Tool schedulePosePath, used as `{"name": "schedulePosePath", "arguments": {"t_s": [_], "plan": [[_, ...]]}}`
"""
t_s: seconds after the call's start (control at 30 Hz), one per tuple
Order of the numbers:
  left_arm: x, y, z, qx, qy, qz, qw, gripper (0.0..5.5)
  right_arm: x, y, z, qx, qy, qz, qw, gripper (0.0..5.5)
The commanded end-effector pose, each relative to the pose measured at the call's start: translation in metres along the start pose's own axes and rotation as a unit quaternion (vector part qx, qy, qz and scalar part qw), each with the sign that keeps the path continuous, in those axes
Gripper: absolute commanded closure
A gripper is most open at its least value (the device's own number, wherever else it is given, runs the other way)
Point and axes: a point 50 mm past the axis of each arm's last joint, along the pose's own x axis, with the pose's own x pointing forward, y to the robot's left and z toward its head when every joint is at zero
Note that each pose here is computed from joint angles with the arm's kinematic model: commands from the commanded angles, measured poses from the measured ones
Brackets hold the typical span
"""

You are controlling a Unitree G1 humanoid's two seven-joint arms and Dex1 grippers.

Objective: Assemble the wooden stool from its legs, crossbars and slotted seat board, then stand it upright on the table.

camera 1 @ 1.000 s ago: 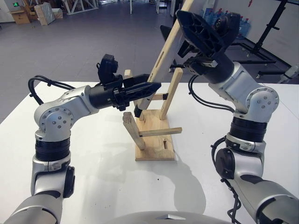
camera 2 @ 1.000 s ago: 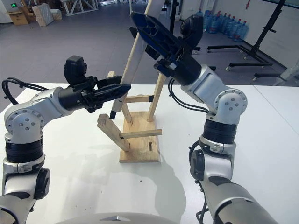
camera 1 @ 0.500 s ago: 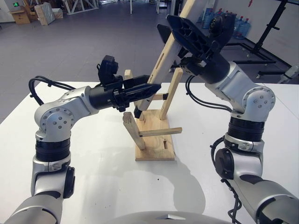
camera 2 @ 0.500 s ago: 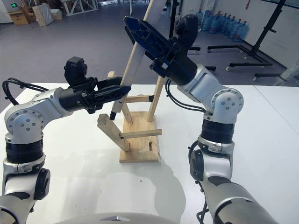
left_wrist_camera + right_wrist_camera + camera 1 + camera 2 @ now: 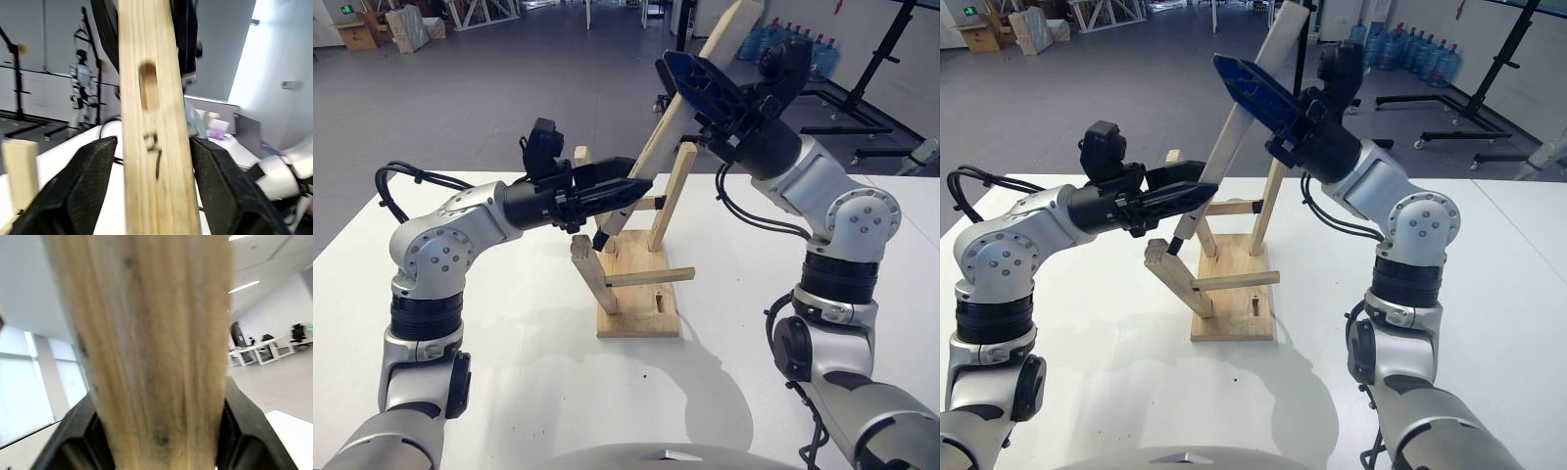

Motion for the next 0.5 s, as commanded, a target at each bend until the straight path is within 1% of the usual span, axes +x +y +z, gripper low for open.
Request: {"name": "schedulePosePath", "arguments": {"t_s": [0.03,0.17,0.23,0.27,0.4,0.5], "plan": [[0.002,0.009,0.016,0.027,-0.042,0.045,0.998,2.26,-0.005,-0.002,0.002,-0.025,-0.010,-0.011,1.000,3.43],[-0.001,0.012,0.048,0.042,-0.124,0.083,0.988,1.71,-0.021,-0.010,0.014,-0.075,-0.026,-0.048,0.996,3.45],[-0.008,0.008,0.061,0.047,-0.157,0.098,0.982,1.38,-0.035,-0.012,0.023,-0.122,-0.030,-0.067,0.990,3.45],[-0.013,0.007,0.065,0.046,-0.169,0.110,0.978,1.29,-0.044,-0.013,0.027,-0.148,-0.030,-0.080,0.985,3.45],[-0.044,0.005,0.069,0.032,-0.205,0.190,0.960,0.66,-0.086,-0.012,0.033,-0.234,0.005,-0.127,0.964,3.45],[-0.071,0.006,0.057,0.027,-0.203,0.286,0.936,0.18,-0.113,-0.009,0.022,-0.260,0.041,-0.137,0.955,3.45]]}}
